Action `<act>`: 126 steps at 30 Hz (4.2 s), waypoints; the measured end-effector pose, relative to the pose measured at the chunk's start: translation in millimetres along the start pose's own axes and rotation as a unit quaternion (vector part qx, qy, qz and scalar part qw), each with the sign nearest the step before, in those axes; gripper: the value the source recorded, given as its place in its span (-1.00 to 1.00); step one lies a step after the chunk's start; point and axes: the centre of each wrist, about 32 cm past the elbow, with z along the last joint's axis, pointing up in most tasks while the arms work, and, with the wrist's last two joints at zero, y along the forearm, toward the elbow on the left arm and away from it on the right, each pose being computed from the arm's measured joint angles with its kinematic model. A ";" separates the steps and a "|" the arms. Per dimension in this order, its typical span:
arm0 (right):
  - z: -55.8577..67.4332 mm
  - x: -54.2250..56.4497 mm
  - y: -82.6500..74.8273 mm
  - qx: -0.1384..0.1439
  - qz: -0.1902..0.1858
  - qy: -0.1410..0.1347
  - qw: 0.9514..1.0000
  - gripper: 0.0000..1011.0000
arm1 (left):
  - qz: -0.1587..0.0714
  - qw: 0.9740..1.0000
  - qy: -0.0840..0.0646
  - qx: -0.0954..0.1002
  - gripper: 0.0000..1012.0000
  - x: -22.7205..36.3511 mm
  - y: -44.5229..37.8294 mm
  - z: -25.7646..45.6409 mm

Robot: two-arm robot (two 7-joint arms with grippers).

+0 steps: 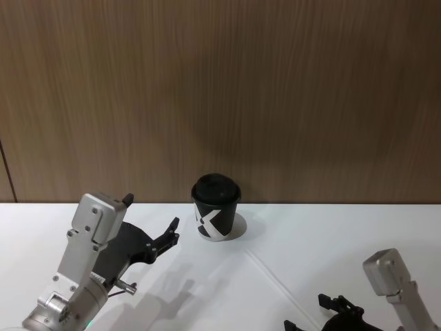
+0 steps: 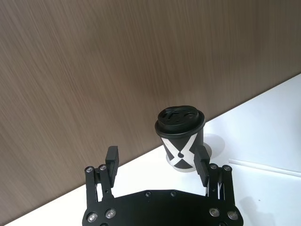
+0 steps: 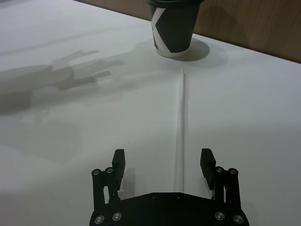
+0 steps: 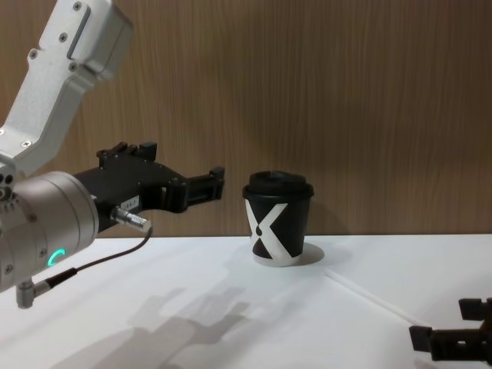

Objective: Pick up the straw with one hand, pass it to the other hand, and insert it into the cup.

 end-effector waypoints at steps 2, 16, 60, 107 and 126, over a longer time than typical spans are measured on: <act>-0.5 0.4 0.9 -0.002 0.000 0.002 1.000 0.98 | 0.000 1.000 0.000 0.000 0.98 0.0 0.0 0.0; -4.9 2.3 4.2 -0.019 0.005 0.005 1.000 0.98 | 0.000 1.000 0.000 0.000 0.98 0.0 0.0 0.0; -6.8 2.4 6.2 -0.029 0.008 0.012 0.999 -0.27 | 0.000 1.000 0.000 0.000 0.98 0.0 0.0 0.0; -7.6 2.6 5.9 -0.030 0.008 0.012 0.999 -0.85 | 0.000 1.000 0.000 0.000 0.98 0.0 0.0 0.0; -6.6 13.1 -9.3 0.017 0.013 -0.011 1.000 -0.99 | 0.000 1.000 0.000 0.000 0.98 0.0 0.0 0.0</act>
